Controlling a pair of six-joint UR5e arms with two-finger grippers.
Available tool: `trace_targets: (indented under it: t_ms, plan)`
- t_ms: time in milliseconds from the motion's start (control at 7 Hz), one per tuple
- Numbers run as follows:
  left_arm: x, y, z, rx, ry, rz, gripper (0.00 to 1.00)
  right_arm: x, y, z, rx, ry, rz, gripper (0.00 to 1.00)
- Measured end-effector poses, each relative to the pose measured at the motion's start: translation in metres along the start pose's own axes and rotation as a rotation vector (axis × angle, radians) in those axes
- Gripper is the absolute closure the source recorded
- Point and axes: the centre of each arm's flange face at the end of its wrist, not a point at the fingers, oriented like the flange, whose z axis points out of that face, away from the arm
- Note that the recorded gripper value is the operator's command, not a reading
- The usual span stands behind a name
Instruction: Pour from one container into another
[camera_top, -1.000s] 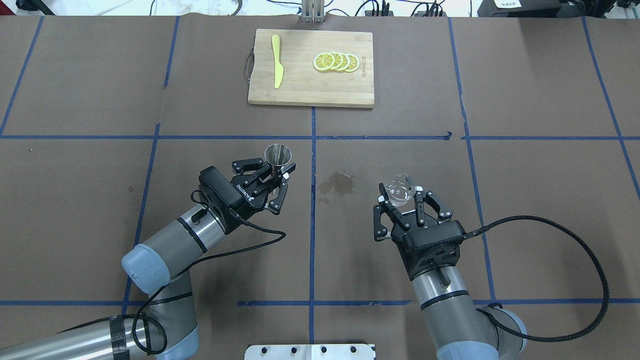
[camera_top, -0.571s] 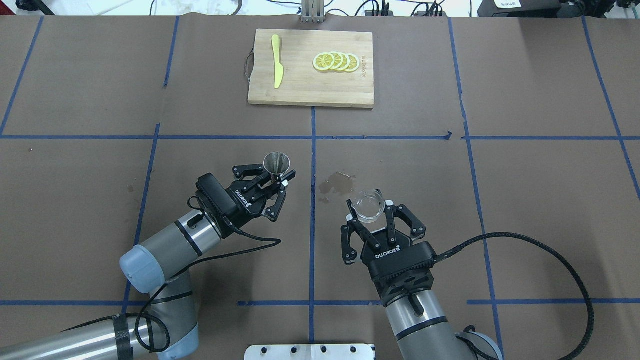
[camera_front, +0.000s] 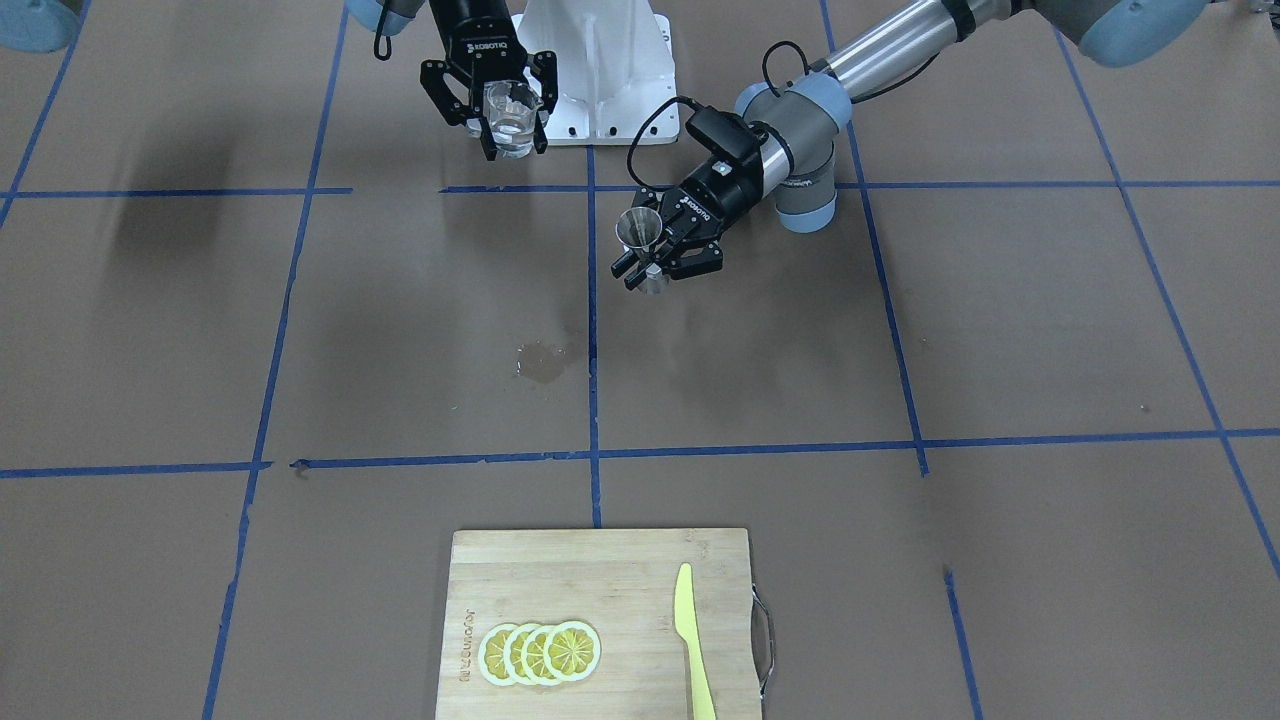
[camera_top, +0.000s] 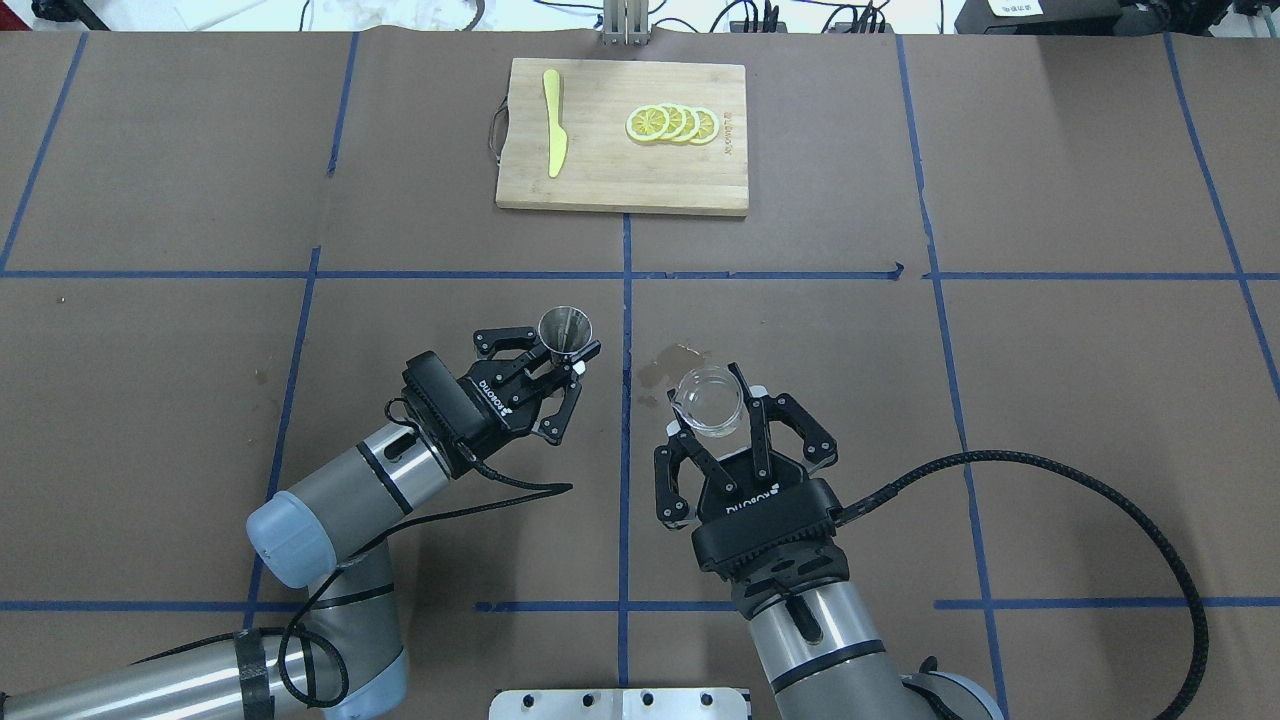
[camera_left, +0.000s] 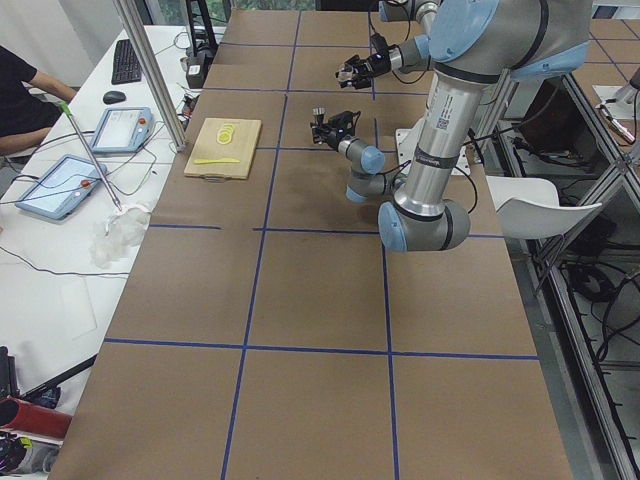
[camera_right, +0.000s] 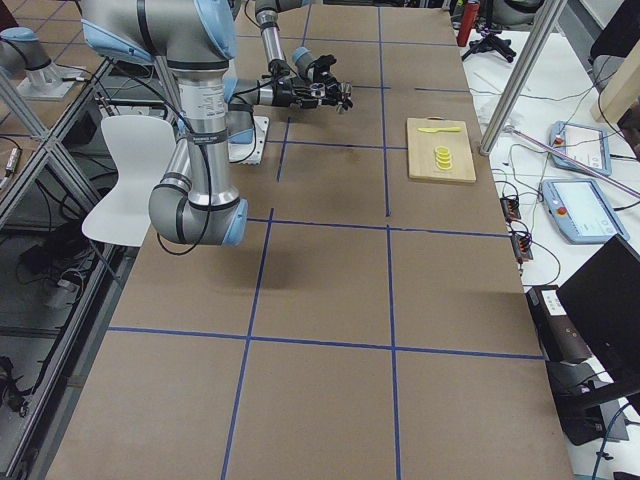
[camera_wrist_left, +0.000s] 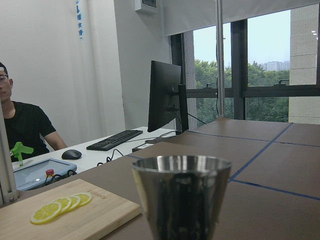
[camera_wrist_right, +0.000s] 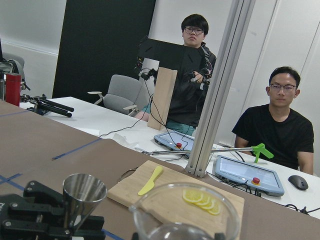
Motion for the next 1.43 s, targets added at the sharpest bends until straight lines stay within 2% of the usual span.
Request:
trace_targets:
  t_ms: [286, 1429]
  plan:
    - [0.005, -0.003, 0.005, 0.007, 0.004, 0.003, 1.00, -0.010, -0.010, 0.006, -0.016, 0.007, -0.051, 1.00]
    - [0.031, -0.003, 0.023, 0.006, 0.020, 0.018, 1.00, -0.005, -0.043, 0.066, -0.107, 0.026, -0.200, 1.00]
